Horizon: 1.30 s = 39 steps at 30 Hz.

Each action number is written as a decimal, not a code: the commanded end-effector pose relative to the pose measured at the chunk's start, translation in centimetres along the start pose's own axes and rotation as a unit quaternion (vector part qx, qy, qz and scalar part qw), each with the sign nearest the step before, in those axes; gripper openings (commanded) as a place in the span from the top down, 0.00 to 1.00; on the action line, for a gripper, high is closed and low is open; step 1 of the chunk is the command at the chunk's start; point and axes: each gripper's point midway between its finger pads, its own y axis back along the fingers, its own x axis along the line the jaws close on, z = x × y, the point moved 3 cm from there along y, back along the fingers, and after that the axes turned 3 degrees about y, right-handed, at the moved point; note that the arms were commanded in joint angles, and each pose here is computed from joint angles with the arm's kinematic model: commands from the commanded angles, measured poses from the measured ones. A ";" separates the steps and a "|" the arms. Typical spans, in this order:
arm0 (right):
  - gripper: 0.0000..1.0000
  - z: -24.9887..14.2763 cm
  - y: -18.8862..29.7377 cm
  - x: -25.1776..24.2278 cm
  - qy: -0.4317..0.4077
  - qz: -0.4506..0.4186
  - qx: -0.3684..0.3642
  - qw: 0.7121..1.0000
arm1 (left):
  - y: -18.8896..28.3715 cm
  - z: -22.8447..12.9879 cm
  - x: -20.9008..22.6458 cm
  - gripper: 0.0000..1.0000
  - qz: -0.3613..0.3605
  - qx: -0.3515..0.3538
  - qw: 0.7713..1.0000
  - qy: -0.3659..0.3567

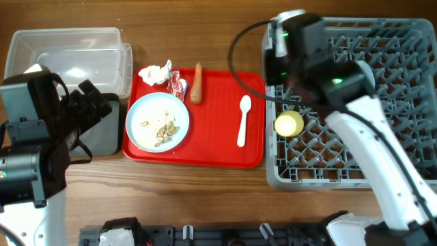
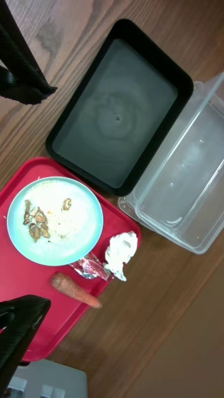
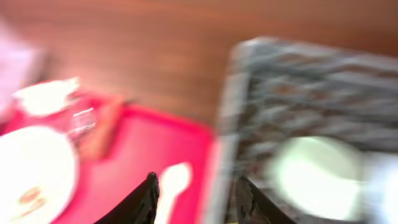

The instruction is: Sort waste into correct bins and load items into the dishwasher rack

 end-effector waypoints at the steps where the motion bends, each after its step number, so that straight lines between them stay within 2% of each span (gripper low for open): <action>1: 0.58 -5.7 -5.9 4.5 -0.076 0.086 0.143 0.983 | 0.1 0.2 0.2 0.00 0.007 -0.005 1.000 -0.004; 4: 0.58 -9.8 -9.6 5.9 -0.069 0.082 0.234 0.966 | 0.1 0.2 0.2 0.00 0.007 -0.005 1.000 -0.004; 7: 0.57 -12.4 -12.5 5.9 -0.082 0.055 0.282 0.954 | 0.1 0.2 0.2 0.00 0.007 -0.005 1.000 -0.004; 10: 0.57 -14.6 -15.2 4.4 -0.108 -0.015 0.310 0.945 | 0.1 0.2 0.2 0.00 0.007 -0.005 1.000 -0.004; 18: 0.59 -18.4 -17.9 4.0 -0.120 -0.049 0.366 0.921 | 0.1 0.2 0.2 0.00 0.007 -0.005 1.000 -0.004; 20: 0.64 -19.2 -18.3 3.9 -0.122 -0.055 0.377 0.916 | 0.1 0.2 0.2 0.00 0.007 -0.005 1.000 -0.004; 21: 0.71 -19.5 -18.5 3.9 -0.126 -0.059 0.381 0.914 | 0.1 0.2 0.2 0.00 0.007 -0.005 1.000 -0.004; 22: 0.87 -19.4 -18.6 4.0 -0.130 -0.055 0.381 0.914 | 0.1 0.2 0.2 0.00 0.007 -0.005 1.000 -0.004; 23: 0.94 -19.1 -18.4 4.0 -0.130 -0.054 0.379 0.915 | 0.1 0.2 0.2 0.00 0.007 -0.005 1.000 -0.004; 27: 0.96 -15.9 -16.8 4.4 -0.106 -0.029 0.345 0.932 | 0.1 0.2 0.2 0.00 0.007 -0.005 1.000 -0.004; 31: 0.96 -9.5 -12.7 3.5 -0.092 0.001 0.246 0.965 | 0.1 0.2 0.2 0.00 0.007 -0.005 1.000 -0.004; 34: 0.96 -4.9 -9.8 -1.2 -0.104 -0.049 0.147 0.982 | 0.1 0.2 0.2 0.00 0.007 -0.005 1.000 -0.004; 39: 0.96 -3.3 -10.9 -7.0 -0.063 -0.083 0.110 0.988 | 0.1 0.2 0.2 0.00 0.007 -0.005 1.000 -0.004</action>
